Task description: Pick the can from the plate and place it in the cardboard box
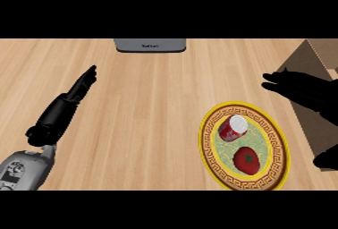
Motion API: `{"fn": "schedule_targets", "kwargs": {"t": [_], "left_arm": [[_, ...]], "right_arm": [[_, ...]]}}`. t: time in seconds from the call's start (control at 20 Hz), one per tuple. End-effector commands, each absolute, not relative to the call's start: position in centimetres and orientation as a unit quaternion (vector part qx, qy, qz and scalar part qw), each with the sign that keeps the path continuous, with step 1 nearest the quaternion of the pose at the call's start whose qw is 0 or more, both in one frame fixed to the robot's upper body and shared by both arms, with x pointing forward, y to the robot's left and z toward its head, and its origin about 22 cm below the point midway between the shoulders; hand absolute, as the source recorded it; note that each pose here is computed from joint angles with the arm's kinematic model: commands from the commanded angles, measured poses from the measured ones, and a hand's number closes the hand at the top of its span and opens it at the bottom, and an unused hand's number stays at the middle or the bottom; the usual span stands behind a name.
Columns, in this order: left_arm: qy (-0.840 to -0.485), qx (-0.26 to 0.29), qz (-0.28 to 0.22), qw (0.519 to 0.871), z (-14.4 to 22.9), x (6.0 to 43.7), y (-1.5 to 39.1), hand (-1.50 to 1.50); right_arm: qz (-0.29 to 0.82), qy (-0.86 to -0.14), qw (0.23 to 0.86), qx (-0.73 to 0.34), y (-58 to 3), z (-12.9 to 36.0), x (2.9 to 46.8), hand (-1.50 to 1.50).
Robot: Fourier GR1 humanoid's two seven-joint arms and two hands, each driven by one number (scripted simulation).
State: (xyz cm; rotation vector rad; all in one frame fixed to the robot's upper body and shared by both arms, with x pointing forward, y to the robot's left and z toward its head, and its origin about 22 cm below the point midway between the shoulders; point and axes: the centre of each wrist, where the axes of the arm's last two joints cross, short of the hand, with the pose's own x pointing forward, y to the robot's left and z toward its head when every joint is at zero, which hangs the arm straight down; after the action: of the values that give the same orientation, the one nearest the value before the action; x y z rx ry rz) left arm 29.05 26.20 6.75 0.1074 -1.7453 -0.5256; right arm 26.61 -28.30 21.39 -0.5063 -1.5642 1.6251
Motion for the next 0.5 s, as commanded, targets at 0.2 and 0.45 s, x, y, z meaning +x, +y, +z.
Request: {"fn": "schedule_targets", "kwargs": {"t": [0.2, 0.45], "left_arm": [[-0.757, 0.041, -0.231, 0.61, 7.2, 28.5, 27.1, 0.0], [-0.76, 0.052, -0.222, 0.608, 7.1, 28.2, 27.0, 0.0]], "right_arm": [[0.688, -0.539, 0.419, -0.246, -21.7, 20.0, 23.3, -1.5], [0.689, -0.52, 0.445, -0.239, -20.1, 19.7, 23.4, -1.5]]}}
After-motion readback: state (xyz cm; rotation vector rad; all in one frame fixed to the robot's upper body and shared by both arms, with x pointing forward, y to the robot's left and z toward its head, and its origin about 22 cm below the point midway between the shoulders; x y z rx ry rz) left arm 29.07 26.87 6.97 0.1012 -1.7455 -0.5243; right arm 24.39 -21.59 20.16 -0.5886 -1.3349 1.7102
